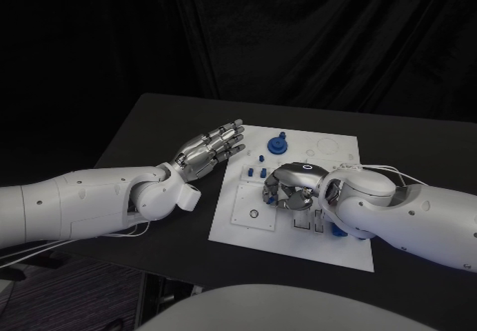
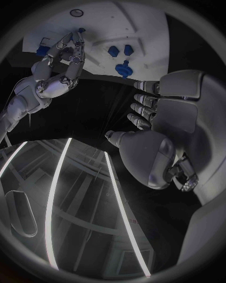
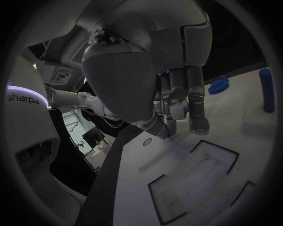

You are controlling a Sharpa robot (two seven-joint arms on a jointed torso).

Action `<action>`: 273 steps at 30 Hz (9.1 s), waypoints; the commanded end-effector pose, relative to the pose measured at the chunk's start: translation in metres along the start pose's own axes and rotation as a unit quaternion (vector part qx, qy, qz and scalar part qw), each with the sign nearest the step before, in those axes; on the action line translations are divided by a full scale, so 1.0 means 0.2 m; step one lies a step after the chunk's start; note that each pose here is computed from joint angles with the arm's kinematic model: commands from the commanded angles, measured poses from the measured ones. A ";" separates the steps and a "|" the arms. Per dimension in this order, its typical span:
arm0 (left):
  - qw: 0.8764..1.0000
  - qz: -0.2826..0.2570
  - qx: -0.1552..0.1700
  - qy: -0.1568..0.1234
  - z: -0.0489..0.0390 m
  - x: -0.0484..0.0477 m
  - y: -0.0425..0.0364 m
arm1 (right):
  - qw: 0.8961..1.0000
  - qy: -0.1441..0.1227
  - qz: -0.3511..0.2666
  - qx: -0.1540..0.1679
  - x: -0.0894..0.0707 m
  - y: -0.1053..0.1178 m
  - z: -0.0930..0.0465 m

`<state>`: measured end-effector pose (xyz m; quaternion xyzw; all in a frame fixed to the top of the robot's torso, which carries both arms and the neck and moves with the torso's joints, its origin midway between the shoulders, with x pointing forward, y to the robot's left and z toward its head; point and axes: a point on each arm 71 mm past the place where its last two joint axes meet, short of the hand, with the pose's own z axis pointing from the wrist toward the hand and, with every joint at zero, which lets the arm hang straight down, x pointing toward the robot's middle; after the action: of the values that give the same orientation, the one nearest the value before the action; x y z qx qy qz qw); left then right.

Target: Assemble the parts on the task board

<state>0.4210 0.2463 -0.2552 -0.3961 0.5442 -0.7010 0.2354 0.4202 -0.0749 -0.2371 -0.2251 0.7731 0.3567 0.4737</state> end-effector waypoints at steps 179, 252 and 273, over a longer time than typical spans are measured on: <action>0.999 -0.002 0.040 -0.024 -0.052 -0.043 -0.001 | 0.992 -0.110 0.018 -0.066 -0.09 0.15 -0.18; 0.999 -0.007 0.034 -0.017 -0.032 -0.039 0.019 | 0.996 -0.068 0.017 -0.054 0.14 0.12 -0.02; 0.999 -0.009 0.030 -0.016 -0.031 -0.037 0.028 | 0.998 -0.050 0.015 -0.046 0.15 0.12 0.00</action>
<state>0.4200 0.2537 -0.2682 -0.4148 0.5439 -0.6882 0.2417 0.3907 -0.0598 -0.2537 -0.2152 0.7261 0.4199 0.5001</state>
